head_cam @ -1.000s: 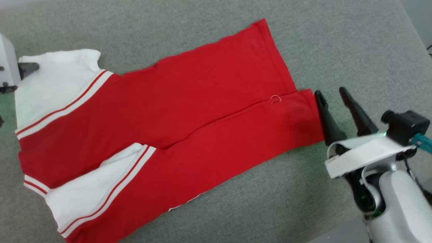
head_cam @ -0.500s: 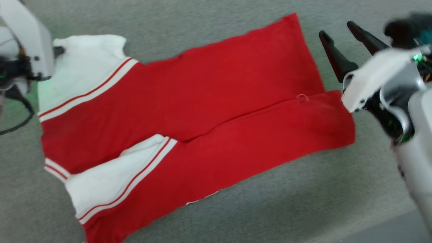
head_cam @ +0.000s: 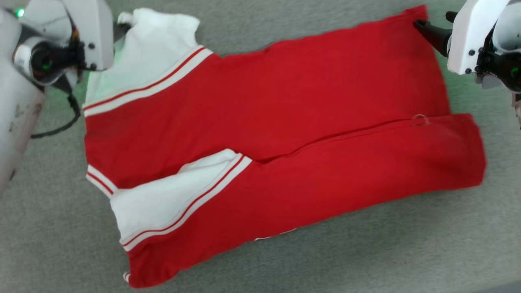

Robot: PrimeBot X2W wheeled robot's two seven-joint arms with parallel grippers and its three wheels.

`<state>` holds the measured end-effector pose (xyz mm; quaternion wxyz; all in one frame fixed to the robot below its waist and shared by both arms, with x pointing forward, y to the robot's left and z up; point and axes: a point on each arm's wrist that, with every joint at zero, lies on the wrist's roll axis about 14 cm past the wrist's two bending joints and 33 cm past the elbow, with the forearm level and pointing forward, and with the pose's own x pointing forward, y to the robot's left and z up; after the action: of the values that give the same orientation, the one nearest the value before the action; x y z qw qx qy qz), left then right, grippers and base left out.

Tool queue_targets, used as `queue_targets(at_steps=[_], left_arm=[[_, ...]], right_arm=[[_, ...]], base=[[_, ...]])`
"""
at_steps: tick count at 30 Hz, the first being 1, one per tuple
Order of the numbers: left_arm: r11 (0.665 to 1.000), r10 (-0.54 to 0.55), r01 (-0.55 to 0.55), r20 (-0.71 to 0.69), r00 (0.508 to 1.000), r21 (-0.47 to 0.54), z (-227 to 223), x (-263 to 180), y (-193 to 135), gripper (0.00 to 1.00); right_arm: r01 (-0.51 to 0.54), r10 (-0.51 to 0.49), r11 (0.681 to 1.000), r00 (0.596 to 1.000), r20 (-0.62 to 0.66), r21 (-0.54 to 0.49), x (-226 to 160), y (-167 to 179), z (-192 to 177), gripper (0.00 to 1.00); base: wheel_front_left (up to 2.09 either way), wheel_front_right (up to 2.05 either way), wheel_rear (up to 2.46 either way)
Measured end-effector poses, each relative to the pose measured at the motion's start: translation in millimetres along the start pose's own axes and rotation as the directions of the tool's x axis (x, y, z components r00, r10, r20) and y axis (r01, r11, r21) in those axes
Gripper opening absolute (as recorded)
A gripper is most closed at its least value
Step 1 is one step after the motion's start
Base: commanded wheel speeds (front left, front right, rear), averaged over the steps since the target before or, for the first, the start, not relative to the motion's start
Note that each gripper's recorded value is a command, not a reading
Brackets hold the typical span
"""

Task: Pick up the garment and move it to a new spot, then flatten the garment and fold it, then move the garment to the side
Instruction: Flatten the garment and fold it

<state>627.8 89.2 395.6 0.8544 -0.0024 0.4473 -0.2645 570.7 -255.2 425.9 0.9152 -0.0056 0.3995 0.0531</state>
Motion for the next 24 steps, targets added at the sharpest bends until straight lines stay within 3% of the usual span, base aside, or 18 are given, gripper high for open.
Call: queue_targets(at_steps=[6,7,9,17,24], left_arm=[[1.000,-0.011,0.011,0.021,1.000,-0.002,0,5,3,0.00],[1.000,-0.013,0.013,0.025,1.000,0.001,-1,5,3,0.00],[1.000,-0.020,0.020,0.040,0.999,-0.003,0,5,2,0.00],[0.995,-0.095,0.099,0.153,0.984,-0.023,5,-12,-28,0.00],[0.984,-0.177,0.176,0.283,0.942,0.028,7,-64,-63,0.00]], right_arm=[[-0.016,0.014,1.000,0.994,-0.105,-0.015,28,9,-15,1.00],[-0.015,0.012,1.000,0.994,-0.111,-0.023,31,8,-15,0.53],[-0.017,0.012,0.999,0.992,-0.122,-0.037,34,9,-15,0.00],[-0.009,0.007,0.995,1.000,-0.021,-0.102,22,10,-6,0.00],[-0.053,0.056,0.989,0.998,0.019,-0.136,-15,19,-18,0.00]], base=[[0.00,0.00,0.00],[0.00,0.00,0.00],[0.00,0.00,0.00],[0.00,0.00,0.00],[0.00,0.00,0.00]])
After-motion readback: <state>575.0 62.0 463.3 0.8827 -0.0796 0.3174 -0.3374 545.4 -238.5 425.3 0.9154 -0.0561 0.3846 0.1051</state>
